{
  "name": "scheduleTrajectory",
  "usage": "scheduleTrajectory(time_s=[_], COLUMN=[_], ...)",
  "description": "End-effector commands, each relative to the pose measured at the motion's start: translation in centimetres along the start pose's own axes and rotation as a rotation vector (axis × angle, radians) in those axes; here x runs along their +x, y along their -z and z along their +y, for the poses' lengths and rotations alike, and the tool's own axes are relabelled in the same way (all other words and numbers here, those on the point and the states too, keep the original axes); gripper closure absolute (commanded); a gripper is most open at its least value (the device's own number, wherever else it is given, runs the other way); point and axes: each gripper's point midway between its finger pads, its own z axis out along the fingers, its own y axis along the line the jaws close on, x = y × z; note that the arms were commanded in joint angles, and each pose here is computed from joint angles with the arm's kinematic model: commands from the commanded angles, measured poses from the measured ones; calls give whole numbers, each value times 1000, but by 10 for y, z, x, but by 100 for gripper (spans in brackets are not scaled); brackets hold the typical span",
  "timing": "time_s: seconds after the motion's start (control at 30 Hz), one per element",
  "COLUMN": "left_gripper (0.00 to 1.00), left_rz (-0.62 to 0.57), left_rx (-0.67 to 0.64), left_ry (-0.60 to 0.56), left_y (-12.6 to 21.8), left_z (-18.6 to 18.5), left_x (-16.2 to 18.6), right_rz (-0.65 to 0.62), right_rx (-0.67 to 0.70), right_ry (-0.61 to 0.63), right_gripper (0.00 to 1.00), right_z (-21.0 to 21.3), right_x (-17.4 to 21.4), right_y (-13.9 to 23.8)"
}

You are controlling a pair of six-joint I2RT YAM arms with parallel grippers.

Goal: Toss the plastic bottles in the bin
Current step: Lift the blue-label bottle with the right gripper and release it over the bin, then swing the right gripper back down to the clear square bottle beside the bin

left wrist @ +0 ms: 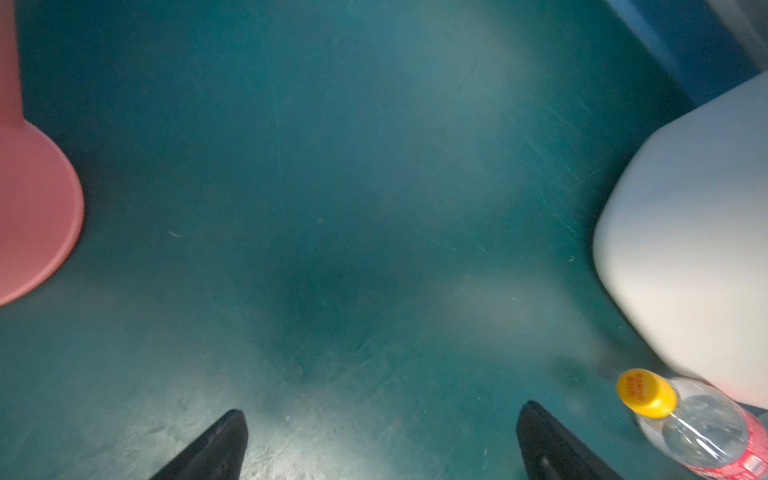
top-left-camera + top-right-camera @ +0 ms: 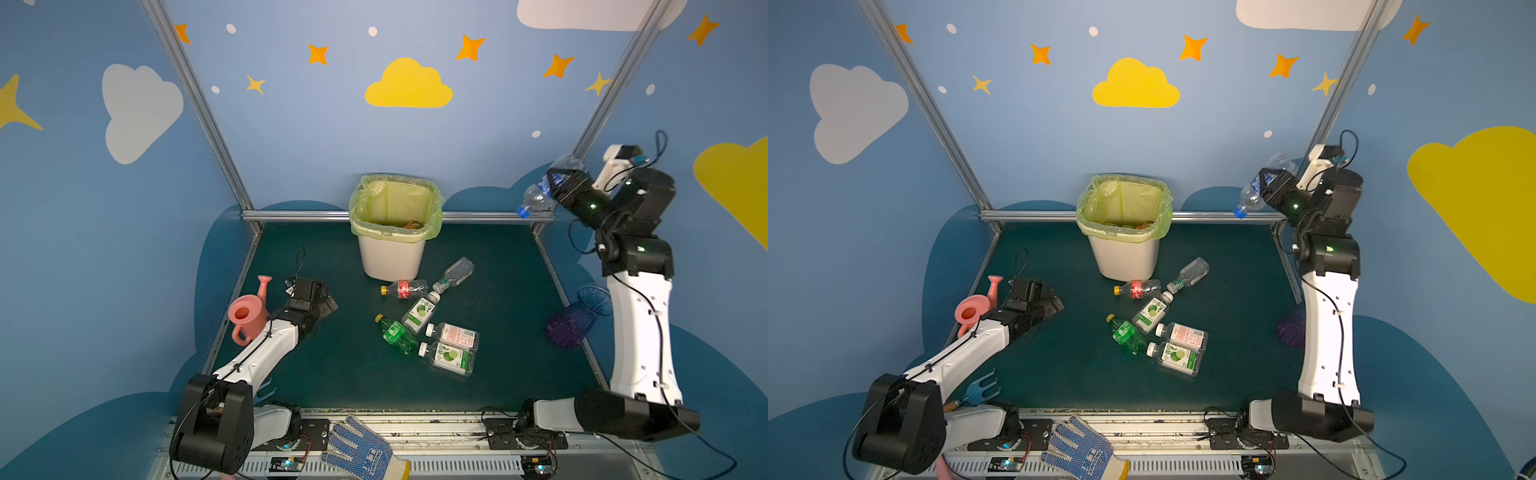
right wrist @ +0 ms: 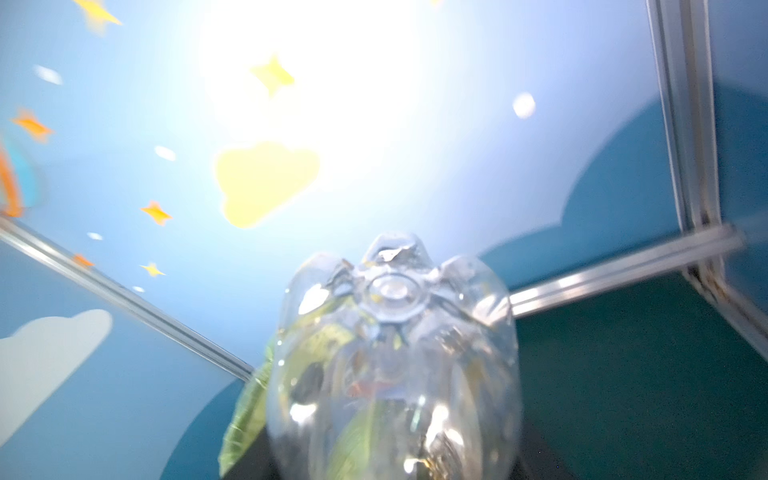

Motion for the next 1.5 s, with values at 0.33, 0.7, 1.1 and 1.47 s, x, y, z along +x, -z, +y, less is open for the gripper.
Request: scheduleTrajectory(time_s=[0.33, 0.7, 1.1, 1.47], left_gripper=[0, 0, 0, 0], left_rz=[118, 63, 52, 35], left_rx=[42, 67, 62, 27], left_ry=[-7, -29, -29, -60], left_y=[-10, 5, 5, 6], left_z=[-17, -14, -10, -10], left_x=[11, 7, 10, 13], right_rz=[612, 228, 526, 914], right_rx=[-272, -177, 261, 569], right_ry=[166, 240, -48, -124], right_gripper=[22, 2, 2, 2], right_z=[114, 110, -88, -173], right_x=[224, 96, 218, 368], right_y=[-154, -74, -71, -79])
